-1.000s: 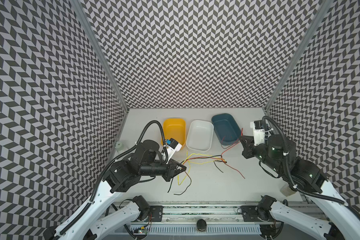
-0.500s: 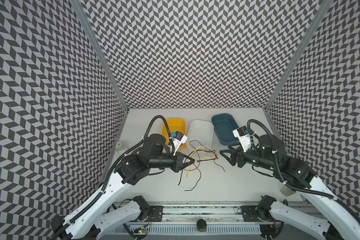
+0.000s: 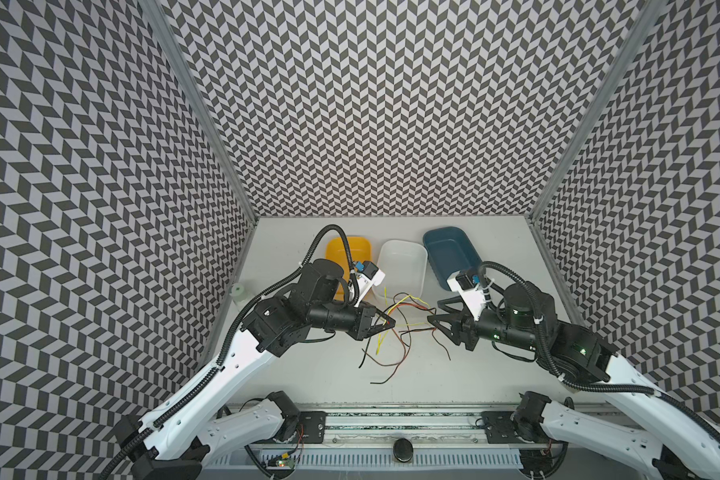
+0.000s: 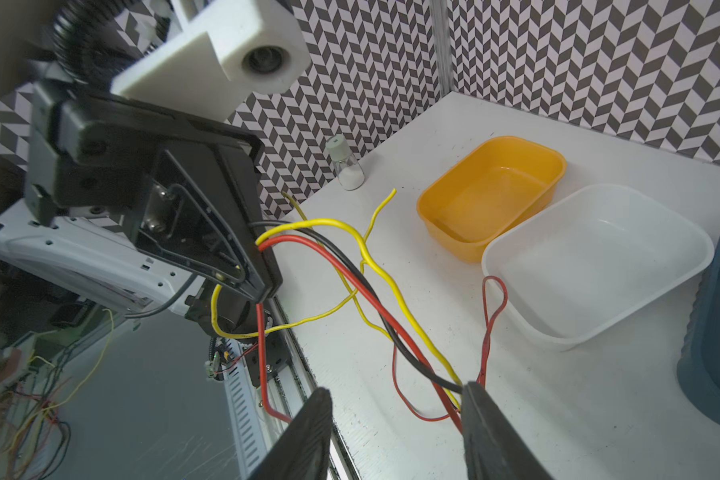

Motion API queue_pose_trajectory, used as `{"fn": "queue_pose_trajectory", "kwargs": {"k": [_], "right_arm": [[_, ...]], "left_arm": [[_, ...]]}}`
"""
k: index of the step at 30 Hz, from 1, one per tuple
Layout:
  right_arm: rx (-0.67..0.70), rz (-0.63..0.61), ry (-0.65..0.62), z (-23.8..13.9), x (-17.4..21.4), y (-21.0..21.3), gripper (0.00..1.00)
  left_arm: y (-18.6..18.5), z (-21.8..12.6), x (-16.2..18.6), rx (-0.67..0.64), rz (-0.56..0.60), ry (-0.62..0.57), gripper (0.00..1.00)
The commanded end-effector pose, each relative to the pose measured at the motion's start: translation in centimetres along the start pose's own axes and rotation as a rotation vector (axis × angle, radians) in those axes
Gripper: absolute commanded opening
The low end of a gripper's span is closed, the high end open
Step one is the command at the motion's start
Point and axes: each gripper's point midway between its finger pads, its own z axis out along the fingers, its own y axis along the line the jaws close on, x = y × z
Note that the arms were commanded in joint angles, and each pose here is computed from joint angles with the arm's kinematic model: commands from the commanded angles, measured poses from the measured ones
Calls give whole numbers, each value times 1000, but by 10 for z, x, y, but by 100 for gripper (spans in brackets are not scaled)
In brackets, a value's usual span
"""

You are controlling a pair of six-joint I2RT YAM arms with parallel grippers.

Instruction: Untangle the cables

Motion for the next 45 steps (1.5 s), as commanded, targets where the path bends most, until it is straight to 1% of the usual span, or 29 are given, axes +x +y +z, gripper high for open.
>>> {"fn": "queue_pose_trajectory", "kwargs": {"k": [1,3,7,9,11,14,17,19,23,25,26,29,30,32,34,38,39,41,43,45], "right_arm": [[37,-40,-138,-7,-33,-2,48],[21,-40,-148,-5,-37,1,46],[-7,-35,-78,12,-29,5,44],[-27,-32,-68,18,-25,8,44],[-40,-30,-65,21,-21,10,48],[-27,-31,-49,20,-14,7,59],[50,-26,-58,12,-1,-9,66],[116,-21,-80,3,6,-22,67],[215,7,-181,-25,8,-40,75],[205,11,-208,-30,9,-39,80],[168,8,-208,-28,11,-34,81],[33,0,-153,-9,20,-12,83],[10,8,-137,-3,22,-9,84],[28,30,-125,7,21,-12,83],[52,34,-148,12,17,-17,83],[164,42,-248,14,4,-38,77],[186,40,-273,14,0,-42,71],[208,35,-286,17,-3,-46,43],[266,47,-262,17,-4,-54,19],[329,51,-248,11,-6,-63,11]], "left_arm": [[-8,-6,0,14,48,16,0],[-6,-5,3,11,50,35,0],[-10,-6,2,19,66,35,0],[-13,-8,0,25,76,28,0],[-15,-9,-3,26,83,21,0],[-16,-16,-11,-10,98,-18,0],[-17,-25,-18,-43,99,-73,0],[-19,-31,-20,-57,99,-96,0],[-21,-41,-18,-71,94,-112,0],[-23,-46,-19,-69,88,-130,0],[-26,-48,-19,-44,80,-134,0],[-37,-46,-23,28,42,-134,0],[-40,-46,-24,50,35,-137,0],[-48,-48,-28,85,30,-150,0],[-54,-50,-29,108,26,-156,0],[-60,-52,-27,149,9,-161,0],[-62,-52,-26,161,5,-167,0],[-63,-53,-24,179,-4,-170,0],[-62,-54,-22,174,-12,-176,0],[-60,-56,-19,158,-13,-178,0]]}}
